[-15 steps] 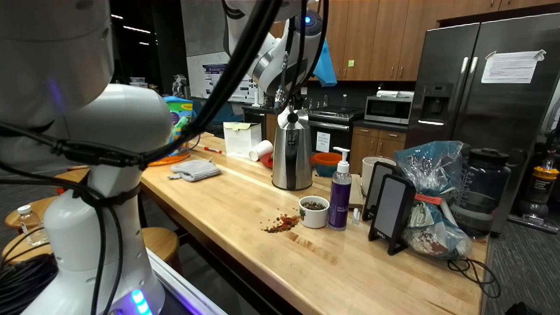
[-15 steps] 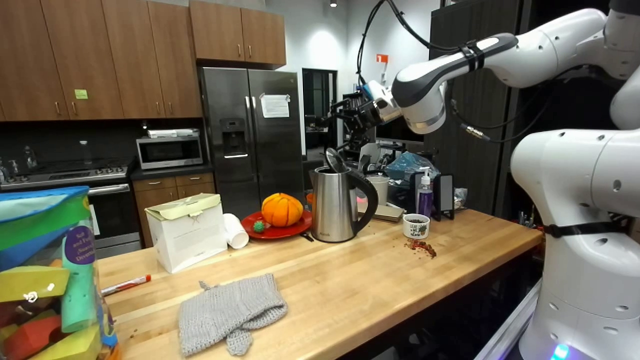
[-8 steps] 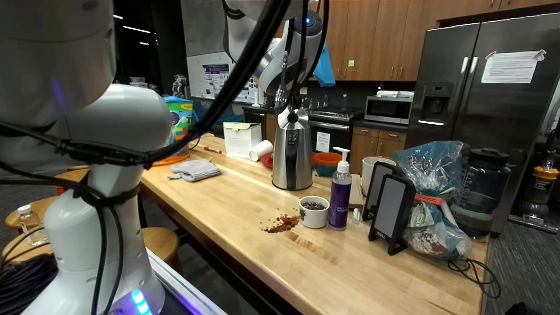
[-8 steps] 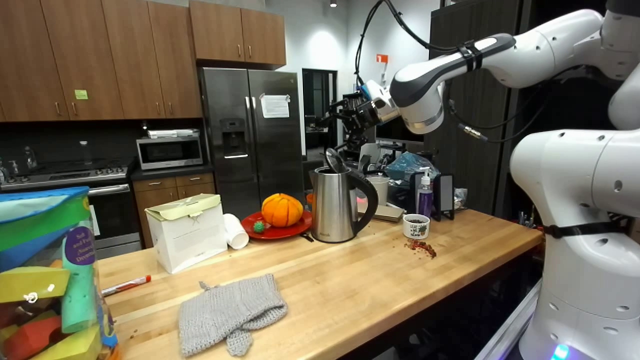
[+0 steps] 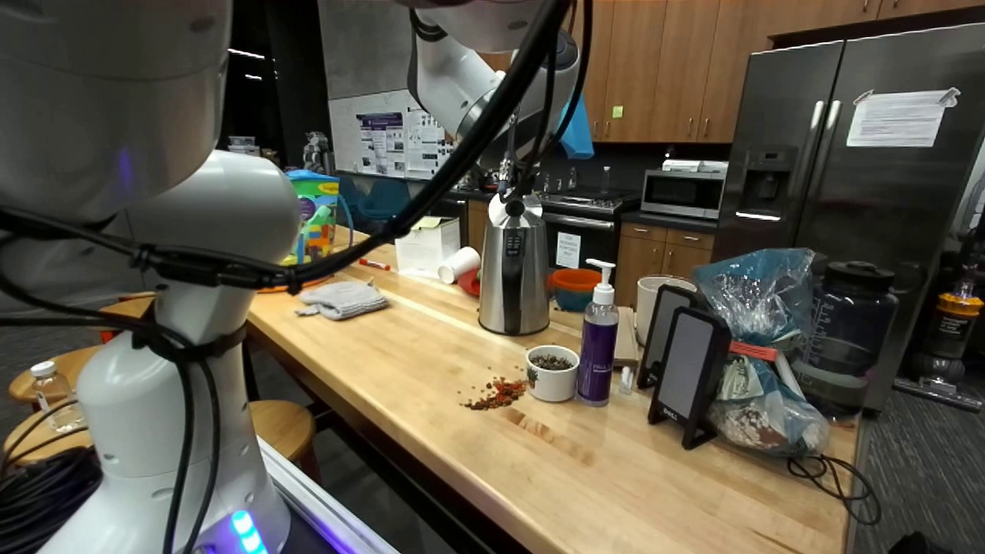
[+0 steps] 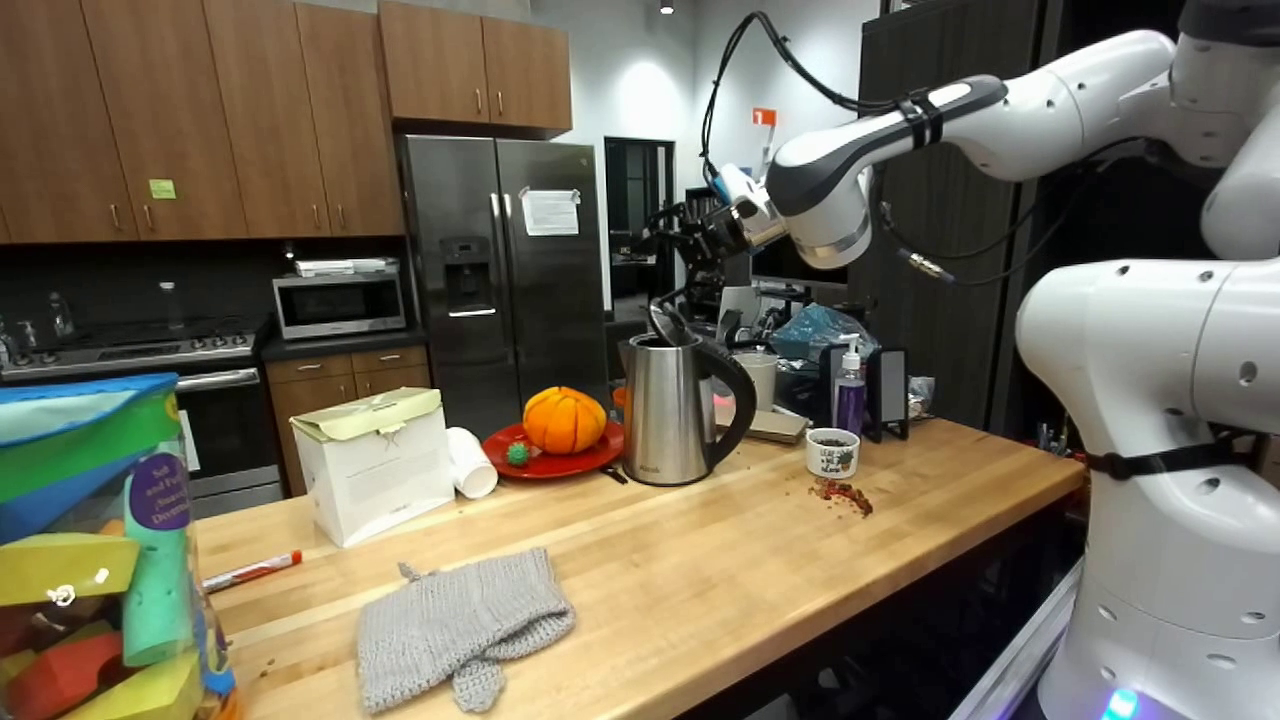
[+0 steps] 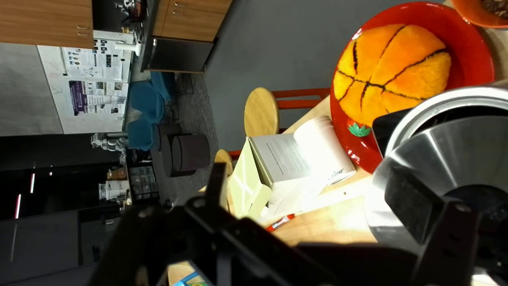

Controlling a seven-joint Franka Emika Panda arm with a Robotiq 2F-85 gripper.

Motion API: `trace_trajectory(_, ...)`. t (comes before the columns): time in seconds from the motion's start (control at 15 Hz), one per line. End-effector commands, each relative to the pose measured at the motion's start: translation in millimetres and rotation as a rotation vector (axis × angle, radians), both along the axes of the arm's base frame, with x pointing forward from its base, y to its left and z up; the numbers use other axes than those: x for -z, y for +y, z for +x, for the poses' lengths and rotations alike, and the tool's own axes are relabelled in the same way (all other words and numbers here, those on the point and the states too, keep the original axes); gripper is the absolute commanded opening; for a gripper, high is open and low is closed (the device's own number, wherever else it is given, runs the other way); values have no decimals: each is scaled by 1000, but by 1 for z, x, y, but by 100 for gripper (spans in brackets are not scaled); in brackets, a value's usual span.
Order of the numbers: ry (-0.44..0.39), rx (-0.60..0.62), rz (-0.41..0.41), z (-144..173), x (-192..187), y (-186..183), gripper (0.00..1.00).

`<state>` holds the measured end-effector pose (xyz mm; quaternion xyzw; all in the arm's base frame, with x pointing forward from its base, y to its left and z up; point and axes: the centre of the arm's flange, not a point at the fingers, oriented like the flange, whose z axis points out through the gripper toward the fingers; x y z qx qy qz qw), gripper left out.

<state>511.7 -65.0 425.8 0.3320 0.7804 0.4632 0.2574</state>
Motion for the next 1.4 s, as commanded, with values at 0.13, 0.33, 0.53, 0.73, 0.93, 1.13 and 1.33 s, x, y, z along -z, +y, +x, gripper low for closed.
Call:
trace_trajectory(0.13,62,19,5,28,7,-1,100)
trace_trajectory(0.33,86,26,6,34,11,-1,100)
trace_trajectory(0.53,106,35,-5,38,15,-1,100)
trace_trajectory(0.73,132,40,-25,42,22,3,100)
trace_trajectory(0.93,162,48,-56,46,29,9,100)
trace_trajectory(1.13,188,49,-90,50,37,19,100)
trace_trajectory(1.33,204,55,-126,53,37,25,100)
